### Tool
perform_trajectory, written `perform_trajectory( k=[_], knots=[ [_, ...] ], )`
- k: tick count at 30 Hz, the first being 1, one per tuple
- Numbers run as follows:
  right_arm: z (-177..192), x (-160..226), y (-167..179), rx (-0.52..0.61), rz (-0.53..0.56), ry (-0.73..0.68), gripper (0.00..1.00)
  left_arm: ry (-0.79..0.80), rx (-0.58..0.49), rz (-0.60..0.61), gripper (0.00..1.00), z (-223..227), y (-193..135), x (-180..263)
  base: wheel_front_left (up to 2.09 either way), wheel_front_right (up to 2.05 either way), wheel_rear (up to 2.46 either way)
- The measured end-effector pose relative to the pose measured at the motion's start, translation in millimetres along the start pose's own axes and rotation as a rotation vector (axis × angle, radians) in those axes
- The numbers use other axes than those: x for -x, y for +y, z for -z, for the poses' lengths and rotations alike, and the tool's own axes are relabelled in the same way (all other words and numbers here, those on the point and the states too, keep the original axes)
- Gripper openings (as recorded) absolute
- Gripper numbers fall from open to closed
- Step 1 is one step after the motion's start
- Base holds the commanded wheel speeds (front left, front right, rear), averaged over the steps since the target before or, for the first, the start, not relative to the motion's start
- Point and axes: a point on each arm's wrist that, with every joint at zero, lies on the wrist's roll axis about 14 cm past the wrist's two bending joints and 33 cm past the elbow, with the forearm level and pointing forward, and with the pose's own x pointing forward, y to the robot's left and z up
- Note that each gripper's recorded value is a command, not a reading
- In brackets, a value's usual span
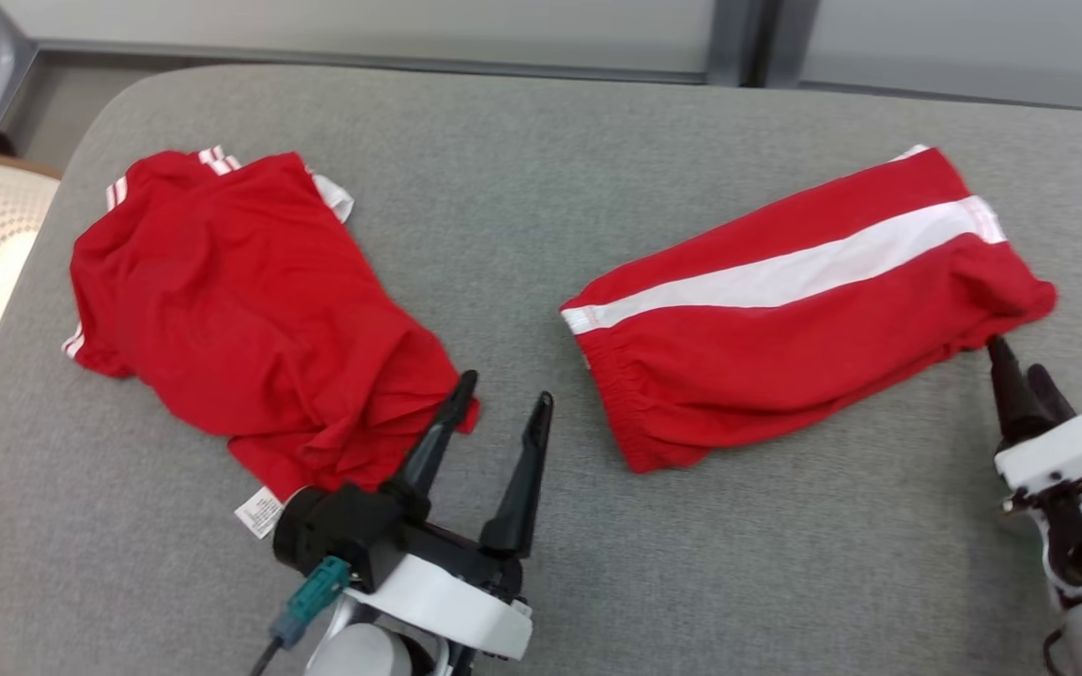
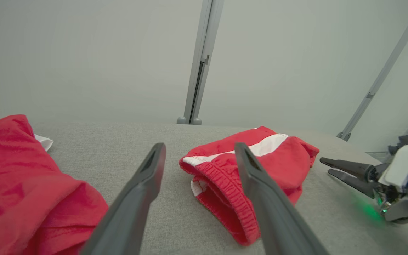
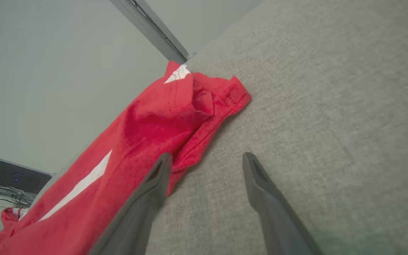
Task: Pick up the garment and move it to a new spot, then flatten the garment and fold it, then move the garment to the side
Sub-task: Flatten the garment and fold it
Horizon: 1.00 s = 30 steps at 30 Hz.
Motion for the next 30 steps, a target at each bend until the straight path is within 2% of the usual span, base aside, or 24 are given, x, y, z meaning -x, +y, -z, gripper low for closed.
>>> perform_trajectory(
  k=[3, 7, 14, 30],
  knots=[
    [1.8, -19.7, 1.4, -0.087, 0.003, 0.042, 1.00, 0.026, 0.000, -0.011, 1.00, 7.8, 1.8, 2.2, 0.00, 0.00, 0.00],
    [1.6, -43.7, 6.6, -0.143, -0.010, 0.072, 1.00, 0.033, 0.004, -0.032, 1.00, 9.5, 6.1, 0.5, 0.00, 0.00, 0.00],
    [4.9, -69.5, 13.5, -0.147, -0.027, 0.106, 1.00, 0.059, 0.007, -0.053, 1.00, 17.2, 9.5, 1.3, 0.00, 0.00, 0.00],
    [8.0, -94.4, 35.5, -0.118, -0.073, 0.145, 1.00, 0.054, -0.004, -0.062, 1.00, 14.8, 13.9, -2.9, 0.00, 0.00, 0.00]
  ],
)
